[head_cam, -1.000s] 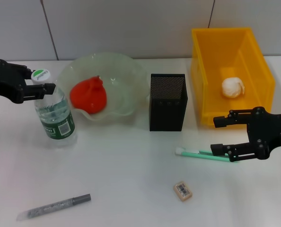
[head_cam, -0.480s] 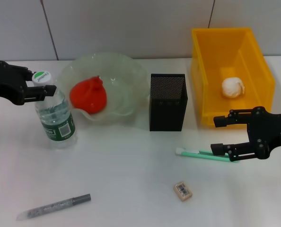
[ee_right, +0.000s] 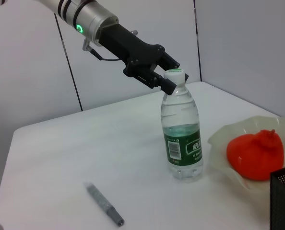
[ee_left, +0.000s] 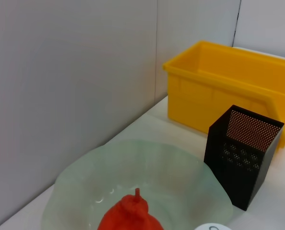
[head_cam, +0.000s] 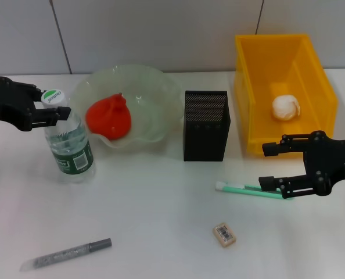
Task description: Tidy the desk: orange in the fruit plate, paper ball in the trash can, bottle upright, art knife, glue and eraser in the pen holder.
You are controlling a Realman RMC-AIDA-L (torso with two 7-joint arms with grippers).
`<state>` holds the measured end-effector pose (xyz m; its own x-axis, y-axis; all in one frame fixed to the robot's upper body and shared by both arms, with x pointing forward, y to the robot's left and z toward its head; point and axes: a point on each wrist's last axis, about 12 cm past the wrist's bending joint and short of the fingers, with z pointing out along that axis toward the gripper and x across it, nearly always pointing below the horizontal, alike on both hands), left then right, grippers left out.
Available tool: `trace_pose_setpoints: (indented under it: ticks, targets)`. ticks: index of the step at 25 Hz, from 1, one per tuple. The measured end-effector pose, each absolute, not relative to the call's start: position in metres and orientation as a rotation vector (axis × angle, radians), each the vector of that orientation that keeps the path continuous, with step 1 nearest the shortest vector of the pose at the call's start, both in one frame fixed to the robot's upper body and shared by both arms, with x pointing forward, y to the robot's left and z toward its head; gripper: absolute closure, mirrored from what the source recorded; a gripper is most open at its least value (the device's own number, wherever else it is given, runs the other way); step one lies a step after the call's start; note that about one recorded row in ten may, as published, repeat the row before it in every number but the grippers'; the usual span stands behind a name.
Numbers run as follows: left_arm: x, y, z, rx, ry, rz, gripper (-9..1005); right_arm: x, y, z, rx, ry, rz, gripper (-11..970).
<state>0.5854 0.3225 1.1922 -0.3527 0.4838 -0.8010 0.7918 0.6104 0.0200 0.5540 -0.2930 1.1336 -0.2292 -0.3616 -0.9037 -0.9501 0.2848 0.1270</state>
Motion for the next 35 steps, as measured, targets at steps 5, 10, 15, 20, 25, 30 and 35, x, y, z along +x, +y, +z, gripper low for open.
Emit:
trace_pose_setpoints:
  ticks: [5,10,15,20,25,30,35]
  targets:
    - [0.586,0.322,1.192,0.998,2.018,-0.474,542,0.554,-0.293,1.134,-1.197,1.752,0.925,187]
    - [0.587,0.321,1.190,0.980,2.021,-0.476,541,0.555,-0.293,1.135,-1.199,1.750,0.923,187]
    - [0.586,0.320,1.190,0.972,2.022,-0.476,541,0.555,-0.293,1.135,-1.201,1.749,0.922,188]
    - [0.586,0.321,1.190,0.967,2.026,-0.478,438,0.556,-0.293,1.136,-1.200,1.749,0.923,188]
    - [0.584,0.322,1.193,0.957,2.028,-0.483,352,0.556,-0.292,1.135,-1.198,1.750,0.921,188]
    - [0.582,0.323,1.204,0.940,2.000,-0.480,295,0.557,-0.292,1.135,-1.198,1.749,0.914,188]
    - [0.573,0.326,1.237,0.886,1.884,-0.551,188,0.559,-0.291,1.137,-1.198,1.724,0.902,188]
